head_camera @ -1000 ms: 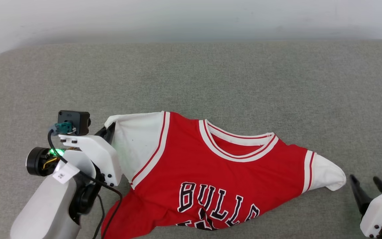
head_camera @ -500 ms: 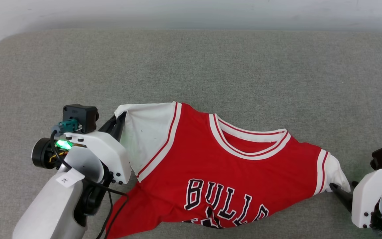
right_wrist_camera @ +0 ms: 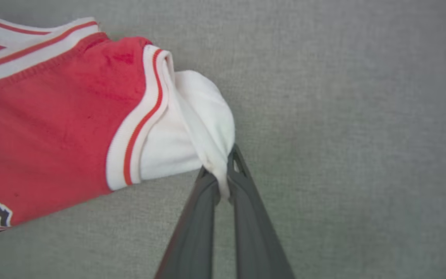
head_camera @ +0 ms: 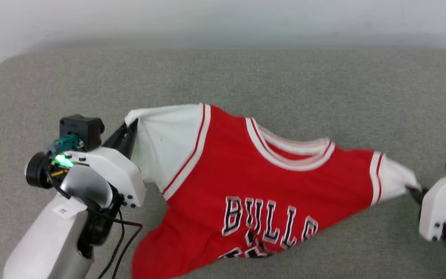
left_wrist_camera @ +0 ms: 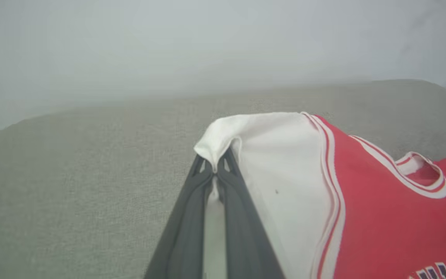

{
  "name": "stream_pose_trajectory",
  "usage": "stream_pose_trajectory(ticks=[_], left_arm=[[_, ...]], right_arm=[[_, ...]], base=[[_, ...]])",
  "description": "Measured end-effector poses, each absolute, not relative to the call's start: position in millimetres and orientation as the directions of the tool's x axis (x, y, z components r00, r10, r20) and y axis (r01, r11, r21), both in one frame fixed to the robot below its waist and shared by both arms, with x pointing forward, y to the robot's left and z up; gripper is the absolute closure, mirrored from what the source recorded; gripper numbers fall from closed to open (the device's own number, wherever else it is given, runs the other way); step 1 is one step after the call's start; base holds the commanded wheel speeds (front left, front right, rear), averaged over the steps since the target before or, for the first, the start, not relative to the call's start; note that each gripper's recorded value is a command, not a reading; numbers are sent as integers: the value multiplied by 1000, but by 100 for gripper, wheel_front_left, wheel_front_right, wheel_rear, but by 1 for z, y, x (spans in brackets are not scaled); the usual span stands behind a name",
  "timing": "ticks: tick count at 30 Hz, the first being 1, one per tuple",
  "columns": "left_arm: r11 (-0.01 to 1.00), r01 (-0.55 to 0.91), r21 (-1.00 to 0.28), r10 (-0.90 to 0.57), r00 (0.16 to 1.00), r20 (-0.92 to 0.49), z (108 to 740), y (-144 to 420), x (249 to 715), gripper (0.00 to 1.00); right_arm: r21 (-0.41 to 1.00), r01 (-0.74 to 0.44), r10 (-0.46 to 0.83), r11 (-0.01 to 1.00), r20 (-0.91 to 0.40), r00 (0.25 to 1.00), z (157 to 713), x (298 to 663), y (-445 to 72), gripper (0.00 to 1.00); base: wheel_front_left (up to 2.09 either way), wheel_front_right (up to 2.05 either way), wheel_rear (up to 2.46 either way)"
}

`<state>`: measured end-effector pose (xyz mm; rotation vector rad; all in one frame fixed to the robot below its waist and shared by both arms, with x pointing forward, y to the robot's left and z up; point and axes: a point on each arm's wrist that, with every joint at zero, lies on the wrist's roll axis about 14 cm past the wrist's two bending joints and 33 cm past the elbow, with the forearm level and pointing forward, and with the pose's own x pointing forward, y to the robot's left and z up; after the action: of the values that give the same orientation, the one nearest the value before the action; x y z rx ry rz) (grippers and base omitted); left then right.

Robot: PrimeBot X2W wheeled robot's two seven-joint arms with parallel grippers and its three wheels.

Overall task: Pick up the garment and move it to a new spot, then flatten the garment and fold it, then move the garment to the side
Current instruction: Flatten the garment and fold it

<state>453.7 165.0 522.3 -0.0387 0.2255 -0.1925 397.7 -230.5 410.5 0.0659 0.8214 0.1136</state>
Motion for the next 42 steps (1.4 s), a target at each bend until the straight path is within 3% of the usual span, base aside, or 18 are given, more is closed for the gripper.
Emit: stream_pose_trajectory(ticks=[3, 6, 10, 19, 30, 42], left_arm=[[980, 194, -35, -197, 970, -141, 550, 163, 461, 100], [979, 201, -24, -202, 979, -39, 585, 160, 471, 100], [976, 215, -10, -214, 972, 94, 633, 153, 487, 100], [981, 192, -33, -178, 951, 252, 693, 162, 552, 100], [984, 177, -30, -151, 907, 394, 733, 169, 637, 100], [989, 146, -26, -123, 906, 405, 699, 185, 704, 100]], right_arm=[[40, -74, 83, 996, -611, 787, 452, 424, -240, 100], [8, -67, 61, 998, -536, 842, 481, 437, -245, 100], [-35, -61, 40, 998, -433, 900, 524, 461, -249, 100], [-140, -68, 47, 988, -145, 988, 625, 537, -238, 100], [-202, 23, 1, 979, 119, 993, 704, 624, -249, 100], [-208, 10, 22, 978, 149, 989, 683, 684, -235, 100]], base=[[0, 0, 0], [0, 0, 0], [0, 0, 0], [0, 0, 0], [0, 0, 0], [0, 0, 0]])
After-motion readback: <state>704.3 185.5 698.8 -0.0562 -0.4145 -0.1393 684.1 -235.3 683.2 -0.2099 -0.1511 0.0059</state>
